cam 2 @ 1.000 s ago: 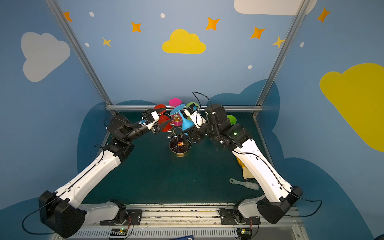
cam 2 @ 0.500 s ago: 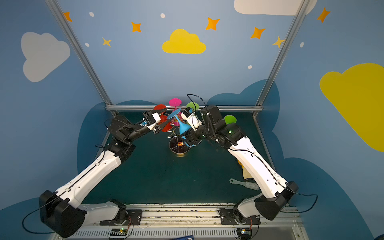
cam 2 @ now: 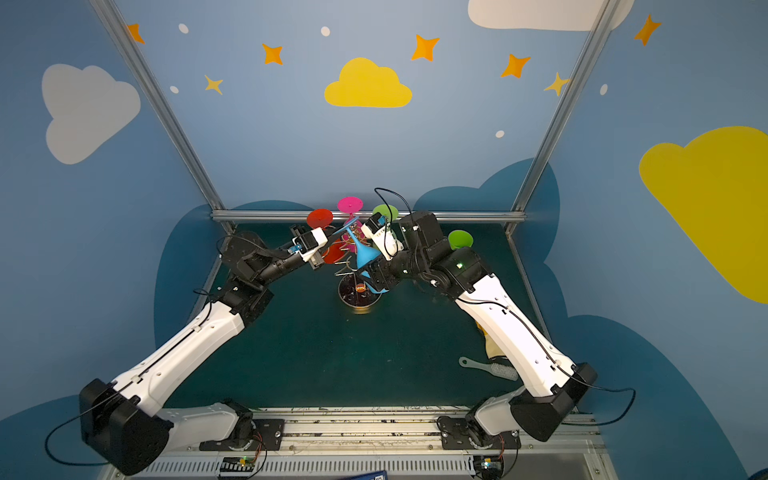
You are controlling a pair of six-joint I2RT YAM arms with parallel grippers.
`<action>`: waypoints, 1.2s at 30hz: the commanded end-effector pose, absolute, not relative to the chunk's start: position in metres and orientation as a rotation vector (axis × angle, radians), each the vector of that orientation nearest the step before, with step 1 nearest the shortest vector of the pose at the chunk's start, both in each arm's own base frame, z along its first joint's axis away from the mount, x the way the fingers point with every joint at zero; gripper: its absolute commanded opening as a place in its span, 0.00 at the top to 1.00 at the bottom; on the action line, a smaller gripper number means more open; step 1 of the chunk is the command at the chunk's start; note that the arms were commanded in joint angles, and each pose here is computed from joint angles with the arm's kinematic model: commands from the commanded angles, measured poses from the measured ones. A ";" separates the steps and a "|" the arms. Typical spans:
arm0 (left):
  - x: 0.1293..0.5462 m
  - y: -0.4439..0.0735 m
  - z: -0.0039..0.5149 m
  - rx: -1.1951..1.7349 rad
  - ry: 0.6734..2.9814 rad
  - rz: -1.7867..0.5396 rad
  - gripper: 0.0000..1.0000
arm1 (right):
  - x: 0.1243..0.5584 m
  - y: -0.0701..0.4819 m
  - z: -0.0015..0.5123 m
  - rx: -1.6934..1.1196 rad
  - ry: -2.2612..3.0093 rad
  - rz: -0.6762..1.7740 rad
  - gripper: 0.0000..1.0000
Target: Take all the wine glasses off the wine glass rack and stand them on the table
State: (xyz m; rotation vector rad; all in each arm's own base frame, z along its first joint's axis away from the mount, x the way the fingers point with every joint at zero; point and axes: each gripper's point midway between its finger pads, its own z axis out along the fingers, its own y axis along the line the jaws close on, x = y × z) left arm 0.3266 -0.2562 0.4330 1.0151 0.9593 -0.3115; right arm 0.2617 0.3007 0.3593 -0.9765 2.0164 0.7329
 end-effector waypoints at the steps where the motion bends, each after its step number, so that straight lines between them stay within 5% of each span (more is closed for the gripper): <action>1: 0.324 -0.238 0.452 0.884 1.014 -0.323 0.97 | 0.256 0.299 0.382 -0.952 1.912 0.759 0.27; 7: 0.329 -0.217 0.448 0.732 1.147 -0.356 0.97 | 0.254 0.286 0.411 -0.851 1.787 0.834 0.18; 16: 0.339 -0.197 0.440 0.527 1.288 -0.549 0.97 | 0.244 0.233 0.454 -0.642 1.626 0.939 0.17; 36: 0.347 -0.195 0.429 0.478 1.333 -0.628 0.97 | 0.278 0.259 0.441 -0.577 1.669 1.061 0.37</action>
